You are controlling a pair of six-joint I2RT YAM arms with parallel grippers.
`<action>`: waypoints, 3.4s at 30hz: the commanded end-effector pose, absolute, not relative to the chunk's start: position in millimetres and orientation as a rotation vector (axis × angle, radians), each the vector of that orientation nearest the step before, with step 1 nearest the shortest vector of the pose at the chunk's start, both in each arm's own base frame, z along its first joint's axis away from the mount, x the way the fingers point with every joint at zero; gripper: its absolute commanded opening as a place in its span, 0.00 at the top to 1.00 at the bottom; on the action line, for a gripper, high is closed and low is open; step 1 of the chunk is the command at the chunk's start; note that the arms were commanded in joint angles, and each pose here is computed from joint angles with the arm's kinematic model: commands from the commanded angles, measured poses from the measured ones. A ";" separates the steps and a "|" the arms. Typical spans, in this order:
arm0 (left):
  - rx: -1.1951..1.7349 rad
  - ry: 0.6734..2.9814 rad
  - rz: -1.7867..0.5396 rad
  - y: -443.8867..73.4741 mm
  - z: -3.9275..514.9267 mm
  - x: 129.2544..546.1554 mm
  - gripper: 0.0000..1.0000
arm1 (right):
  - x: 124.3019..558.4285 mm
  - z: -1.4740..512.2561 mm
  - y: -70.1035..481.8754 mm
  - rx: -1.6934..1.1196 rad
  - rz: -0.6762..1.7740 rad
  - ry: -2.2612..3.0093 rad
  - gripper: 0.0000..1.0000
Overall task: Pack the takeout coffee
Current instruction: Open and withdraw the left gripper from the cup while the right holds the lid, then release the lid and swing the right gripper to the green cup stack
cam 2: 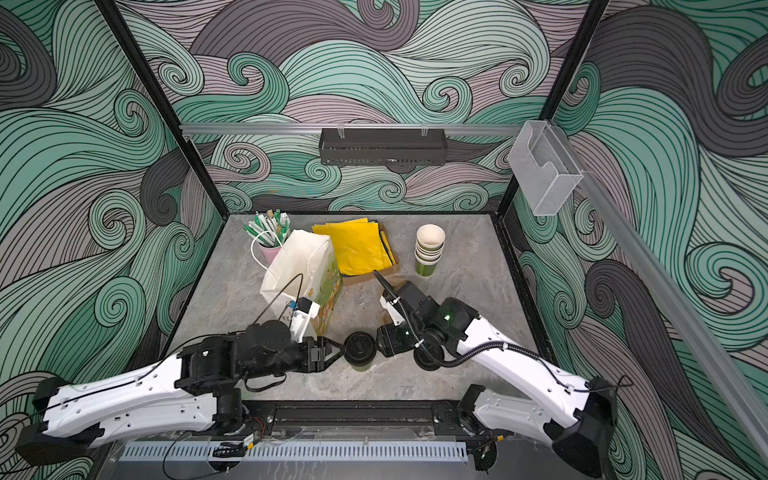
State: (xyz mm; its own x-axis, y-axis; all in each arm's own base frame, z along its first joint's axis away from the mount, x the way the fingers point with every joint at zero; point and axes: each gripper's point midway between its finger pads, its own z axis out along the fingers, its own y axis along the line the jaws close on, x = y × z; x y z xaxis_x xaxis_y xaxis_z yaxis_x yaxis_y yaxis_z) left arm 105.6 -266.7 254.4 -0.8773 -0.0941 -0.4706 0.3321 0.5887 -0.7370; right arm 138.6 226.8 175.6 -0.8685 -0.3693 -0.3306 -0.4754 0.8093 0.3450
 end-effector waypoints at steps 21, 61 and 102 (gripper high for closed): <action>-0.158 1.798 -0.568 -68.7 371.6 166.9 0.38 | 135.3 142.4 286.4 -0.933 0.213 2.692 0.08; -0.432 1.797 -0.477 -12.3 299.2 163.9 0.38 | 191.2 132.4 295.0 -0.726 0.158 2.740 0.31; 0.479 1.591 -0.440 -220.3 491.6 188.8 0.25 | 291.5 296.0 108.4 -0.042 0.079 2.349 0.18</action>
